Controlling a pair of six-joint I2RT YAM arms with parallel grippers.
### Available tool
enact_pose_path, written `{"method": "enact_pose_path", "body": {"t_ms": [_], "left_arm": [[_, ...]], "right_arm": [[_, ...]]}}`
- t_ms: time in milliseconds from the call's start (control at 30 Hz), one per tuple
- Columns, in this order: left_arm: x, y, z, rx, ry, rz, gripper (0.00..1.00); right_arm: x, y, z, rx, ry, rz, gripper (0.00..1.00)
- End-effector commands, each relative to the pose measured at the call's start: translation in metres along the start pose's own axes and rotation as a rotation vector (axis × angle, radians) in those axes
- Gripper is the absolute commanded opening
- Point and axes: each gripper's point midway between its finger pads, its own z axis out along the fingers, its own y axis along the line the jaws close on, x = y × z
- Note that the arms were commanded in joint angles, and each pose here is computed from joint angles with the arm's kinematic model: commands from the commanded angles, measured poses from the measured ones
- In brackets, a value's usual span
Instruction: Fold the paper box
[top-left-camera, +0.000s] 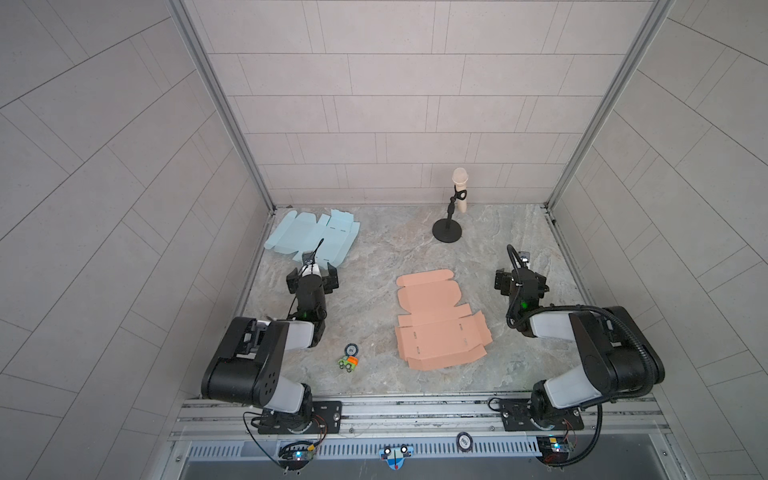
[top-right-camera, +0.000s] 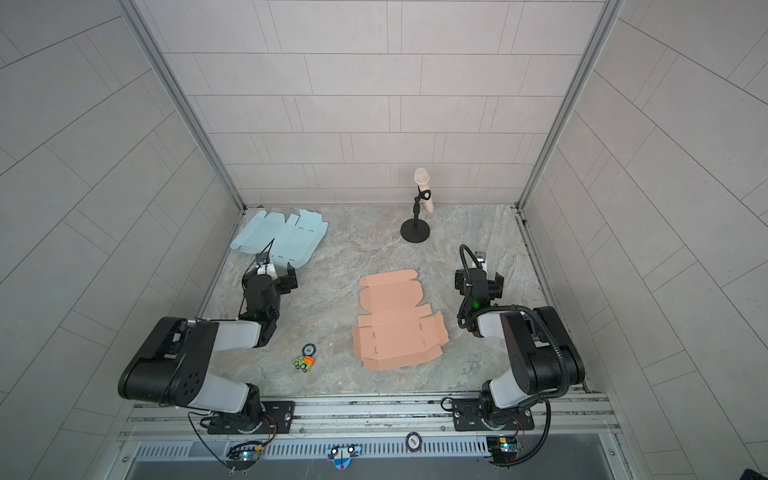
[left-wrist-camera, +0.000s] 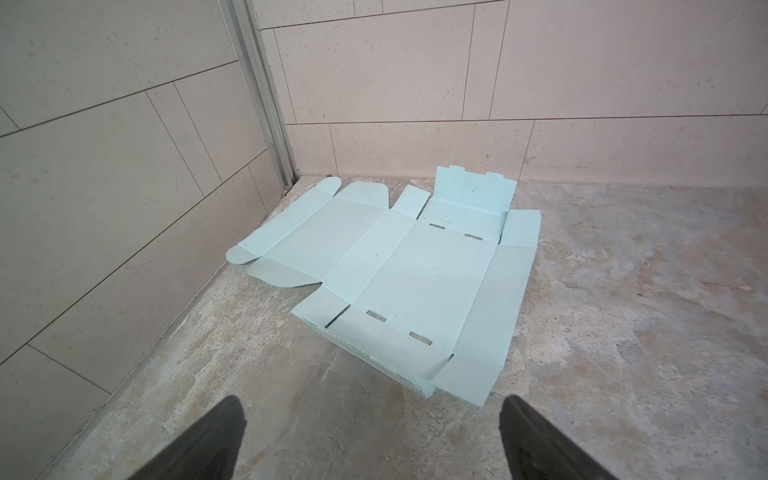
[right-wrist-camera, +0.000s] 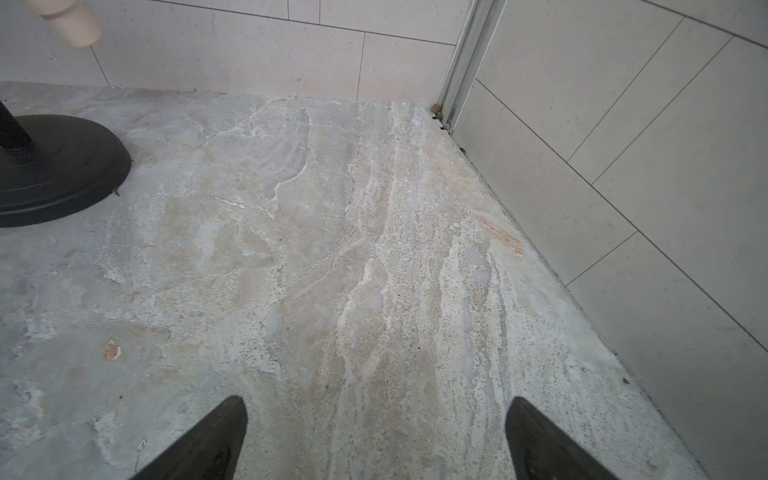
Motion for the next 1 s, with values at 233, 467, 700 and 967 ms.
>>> {"method": "enact_pose_path", "body": {"t_ms": [233, 467, 700, 967], "left_arm": [[-0.0090, 0.0006, 0.0016, 0.001, -0.019, -0.003, 1.00], [-0.0088, 0.0004, 0.0020, 0.001, -0.018, -0.002, 1.00], [-0.0083, 0.0004, 0.0024, 0.001, -0.015, -0.001, 1.00], [-0.0099, 0.0011, 0.0005, 0.001, -0.025, -0.001, 1.00]], "right_arm": [[-0.0051, -0.0010, 0.0016, 0.016, -0.011, 0.002, 0.99], [-0.0053, -0.0011, 0.0015, 0.016, -0.011, 0.003, 1.00], [-0.0061, -0.0013, 0.0020, 0.018, -0.011, 0.003, 0.99], [-0.0072, -0.0015, 0.0008, 0.015, -0.016, 0.001, 1.00]]}}
